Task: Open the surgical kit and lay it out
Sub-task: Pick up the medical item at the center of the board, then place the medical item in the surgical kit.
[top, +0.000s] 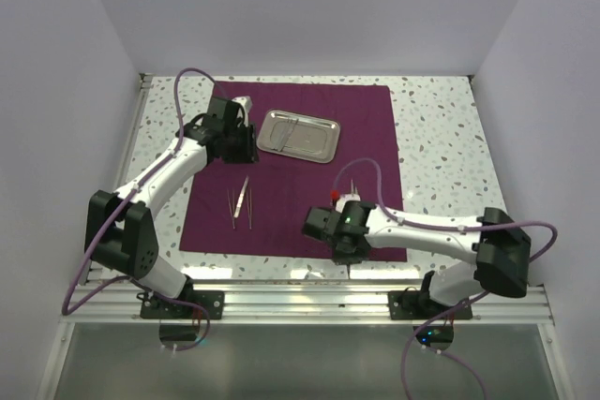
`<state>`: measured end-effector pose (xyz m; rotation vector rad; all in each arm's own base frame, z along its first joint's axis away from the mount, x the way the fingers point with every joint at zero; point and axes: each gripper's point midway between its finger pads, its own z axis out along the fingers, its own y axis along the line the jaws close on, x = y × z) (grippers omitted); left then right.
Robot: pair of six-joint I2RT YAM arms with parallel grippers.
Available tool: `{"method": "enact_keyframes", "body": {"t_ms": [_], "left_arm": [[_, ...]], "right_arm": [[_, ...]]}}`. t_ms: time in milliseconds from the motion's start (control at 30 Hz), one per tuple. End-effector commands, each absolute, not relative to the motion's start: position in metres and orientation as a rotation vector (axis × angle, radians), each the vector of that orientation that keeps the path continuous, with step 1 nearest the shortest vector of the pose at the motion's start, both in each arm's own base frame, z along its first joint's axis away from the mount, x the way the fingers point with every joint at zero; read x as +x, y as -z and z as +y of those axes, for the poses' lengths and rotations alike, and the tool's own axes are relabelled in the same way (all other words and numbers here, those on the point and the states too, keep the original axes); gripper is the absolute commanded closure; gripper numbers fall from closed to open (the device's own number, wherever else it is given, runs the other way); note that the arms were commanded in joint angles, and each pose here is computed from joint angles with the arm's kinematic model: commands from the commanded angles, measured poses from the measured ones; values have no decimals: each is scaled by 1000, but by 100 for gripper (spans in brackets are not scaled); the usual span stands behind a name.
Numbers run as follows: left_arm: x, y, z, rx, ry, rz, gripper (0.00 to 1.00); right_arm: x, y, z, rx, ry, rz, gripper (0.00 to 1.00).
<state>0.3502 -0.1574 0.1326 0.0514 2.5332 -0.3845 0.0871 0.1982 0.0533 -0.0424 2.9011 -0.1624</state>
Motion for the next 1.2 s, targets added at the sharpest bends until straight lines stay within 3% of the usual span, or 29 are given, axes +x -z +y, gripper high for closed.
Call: {"method": "enact_keyframes", "body": {"t_ms": [0,133,267,533,700,900,967,1000,1067,1167], "left_arm": [[361,-152,-160,52,382,2479,56],[367,-159,-160,38,376,2466,56],[372,-165,-159,27,359,2465,56],[388,-187,-159,-11,330,2435,55],[414,-194,-161,-35,288,2422,55],[458,-195,-175,-47,282,2414,54],[474,-191,-181,-49,282,2415,54],[479,-189,-184,-50,284,2417,54],[493,-177,-191,-43,285,2427,54],[507,-157,-202,-15,259,2445,54]], "right_arm": [[137,-126,176,-34,237,2648,100],[177,-145,166,-4,222,2601,100],[223,-134,148,0,265,2617,100],[297,-83,170,-79,243,2681,100],[305,-51,176,-129,237,2766,100],[278,-45,167,-156,212,2855,99],[272,-53,162,-159,206,2860,86],[272,-57,161,-163,200,2857,67],[275,-76,158,-169,188,2827,40],[280,-107,158,-171,160,2777,20]]}}
